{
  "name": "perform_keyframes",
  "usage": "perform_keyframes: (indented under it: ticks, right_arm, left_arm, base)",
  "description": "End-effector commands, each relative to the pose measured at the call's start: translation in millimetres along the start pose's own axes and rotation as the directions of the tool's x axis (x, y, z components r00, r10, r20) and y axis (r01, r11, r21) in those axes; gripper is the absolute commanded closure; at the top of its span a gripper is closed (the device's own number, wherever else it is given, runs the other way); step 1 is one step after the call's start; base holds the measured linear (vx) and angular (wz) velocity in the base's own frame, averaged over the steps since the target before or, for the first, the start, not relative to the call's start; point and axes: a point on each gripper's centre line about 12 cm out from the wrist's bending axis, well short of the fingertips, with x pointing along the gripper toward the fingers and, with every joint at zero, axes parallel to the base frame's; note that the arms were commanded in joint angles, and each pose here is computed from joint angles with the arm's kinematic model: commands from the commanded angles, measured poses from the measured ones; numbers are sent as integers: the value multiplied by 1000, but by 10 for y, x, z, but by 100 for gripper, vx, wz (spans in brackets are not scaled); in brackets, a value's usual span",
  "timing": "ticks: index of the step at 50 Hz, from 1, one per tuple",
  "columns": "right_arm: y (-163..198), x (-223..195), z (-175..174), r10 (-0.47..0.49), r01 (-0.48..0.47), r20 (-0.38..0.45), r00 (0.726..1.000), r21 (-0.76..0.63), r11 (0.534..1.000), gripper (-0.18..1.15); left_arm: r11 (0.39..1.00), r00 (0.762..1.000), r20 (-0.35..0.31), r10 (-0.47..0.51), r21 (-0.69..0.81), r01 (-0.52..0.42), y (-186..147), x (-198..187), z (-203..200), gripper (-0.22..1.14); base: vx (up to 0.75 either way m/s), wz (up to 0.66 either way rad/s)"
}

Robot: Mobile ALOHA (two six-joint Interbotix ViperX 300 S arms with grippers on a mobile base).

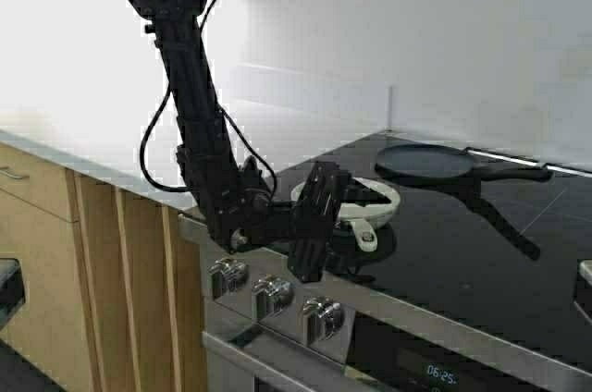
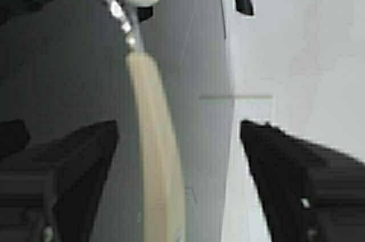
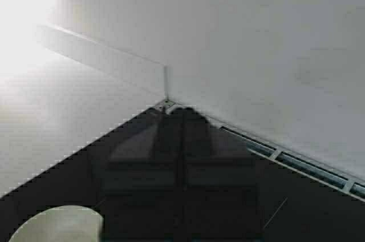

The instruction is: Wash the pan

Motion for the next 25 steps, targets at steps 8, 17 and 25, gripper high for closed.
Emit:
perform_keyframes:
  ticks: [8, 17, 25]
  right_arm:
    - [5, 19, 57, 2, -2, 14, 1000, -1, 1000, 91]
    - [5, 21, 54, 2, -2, 12, 1000, -1, 1000, 91]
    - [5, 19, 58, 2, -2, 15, 1000, -1, 1000, 91]
  left_arm:
    - [999, 999, 7, -31, 9, 31, -127, 145, 48, -7]
    - [999, 999, 12, -43, -13, 43, -103, 205, 61, -4]
    - [995, 998, 15, -57, -86, 58, -97, 261, 74, 30]
  base:
    - [0, 0]
    - [0, 0]
    - [0, 0]
